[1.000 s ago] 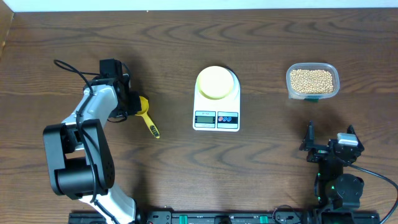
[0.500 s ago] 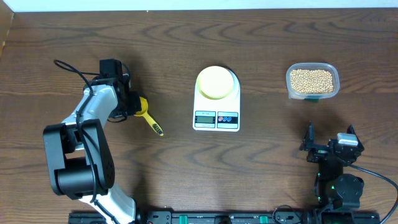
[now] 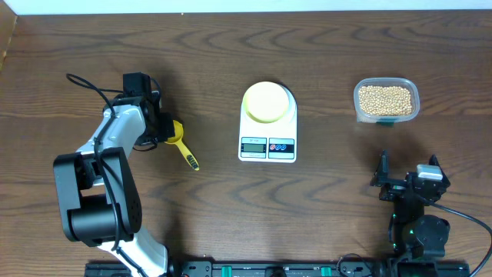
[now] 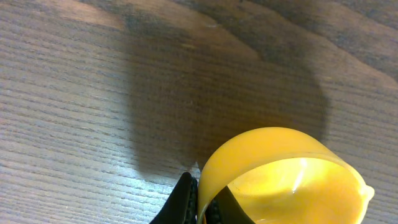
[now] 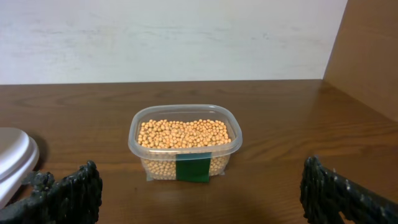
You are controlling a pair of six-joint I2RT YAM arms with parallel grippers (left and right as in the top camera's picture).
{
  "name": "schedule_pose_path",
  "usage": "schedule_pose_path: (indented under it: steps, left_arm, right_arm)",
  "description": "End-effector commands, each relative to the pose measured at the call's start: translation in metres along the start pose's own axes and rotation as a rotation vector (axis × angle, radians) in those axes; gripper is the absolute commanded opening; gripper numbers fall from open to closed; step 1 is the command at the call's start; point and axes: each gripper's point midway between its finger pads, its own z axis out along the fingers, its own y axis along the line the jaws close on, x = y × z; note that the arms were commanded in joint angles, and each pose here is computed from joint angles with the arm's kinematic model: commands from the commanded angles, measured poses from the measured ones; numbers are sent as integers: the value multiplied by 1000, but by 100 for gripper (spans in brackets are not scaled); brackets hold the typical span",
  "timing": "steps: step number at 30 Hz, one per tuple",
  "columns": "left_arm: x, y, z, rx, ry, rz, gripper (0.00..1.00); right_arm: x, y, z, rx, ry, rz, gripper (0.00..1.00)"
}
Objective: Scoop item into bowl and weigh 50g on scale
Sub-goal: 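Close the left gripper on the scoop's cup rim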
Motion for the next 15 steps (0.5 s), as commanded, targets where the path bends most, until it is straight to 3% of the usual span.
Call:
schedule_pose_path:
  steps: [1, 15]
  left_arm:
    - [-4, -3, 2, 10, -1, 1, 8]
    - [-4, -3, 2, 10, -3, 2, 8]
  right_arm:
    - [0, -1, 0, 8, -3, -7, 99]
    - [0, -1, 0, 8, -3, -7, 99]
